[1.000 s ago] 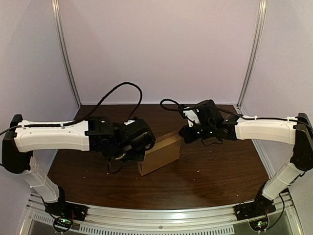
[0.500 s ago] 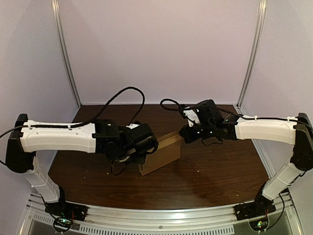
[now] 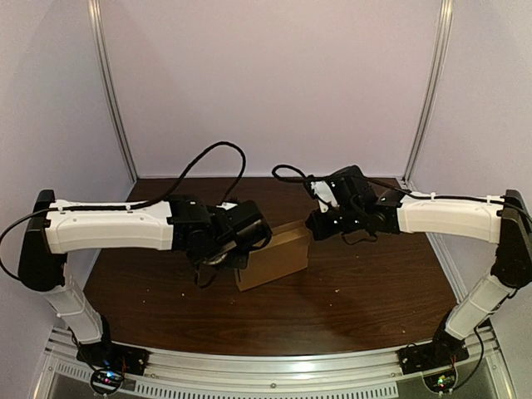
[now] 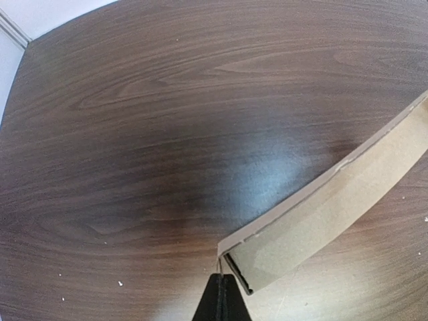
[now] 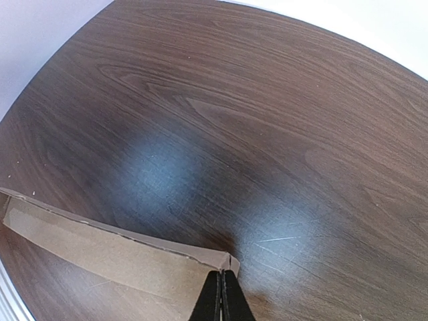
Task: Fold the paper box
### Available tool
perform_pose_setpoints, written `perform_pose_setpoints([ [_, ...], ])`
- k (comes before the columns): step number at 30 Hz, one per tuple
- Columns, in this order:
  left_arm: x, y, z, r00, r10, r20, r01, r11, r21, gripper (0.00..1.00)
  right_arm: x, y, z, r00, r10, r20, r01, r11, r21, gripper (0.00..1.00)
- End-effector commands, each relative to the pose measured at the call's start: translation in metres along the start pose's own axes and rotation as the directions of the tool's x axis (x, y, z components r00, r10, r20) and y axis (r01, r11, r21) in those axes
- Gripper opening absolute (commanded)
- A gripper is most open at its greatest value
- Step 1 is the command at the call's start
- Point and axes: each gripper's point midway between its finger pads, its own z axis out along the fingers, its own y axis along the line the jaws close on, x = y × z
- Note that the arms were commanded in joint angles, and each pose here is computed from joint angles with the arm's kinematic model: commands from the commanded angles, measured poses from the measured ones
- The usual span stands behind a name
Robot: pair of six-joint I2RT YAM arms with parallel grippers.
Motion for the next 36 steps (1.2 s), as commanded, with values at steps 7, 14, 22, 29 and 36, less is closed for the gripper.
perform_pose_setpoints([
  [7,-0.037,-0.011,0.019,0.999,-0.033,0.04,0.033,0.999,0.024,0.0,0.024,-0.019,0.012,0.993,0.049,-0.109,-0.037,0.993,0.112,0.0],
  [14,-0.051,-0.016,0.032,0.998,-0.046,0.036,0.045,0.998,0.032,0.0,0.023,-0.023,0.014,0.993,0.059,-0.103,-0.044,0.99,0.138,0.0],
  [22,-0.064,-0.028,0.04,1.0,-0.024,-0.005,0.024,0.997,0.071,0.0,0.025,-0.023,0.013,0.992,0.06,-0.109,-0.044,0.989,0.14,0.0],
  [29,-0.076,-0.035,0.038,0.999,0.001,-0.04,0.003,0.996,0.09,0.0,0.025,-0.023,0.012,0.993,0.056,-0.108,-0.041,0.99,0.138,0.0],
  [36,-0.078,-0.039,0.038,0.997,0.033,-0.073,-0.026,0.995,0.097,0.0,0.025,-0.023,0.011,0.993,0.05,-0.108,-0.035,0.99,0.136,0.0],
])
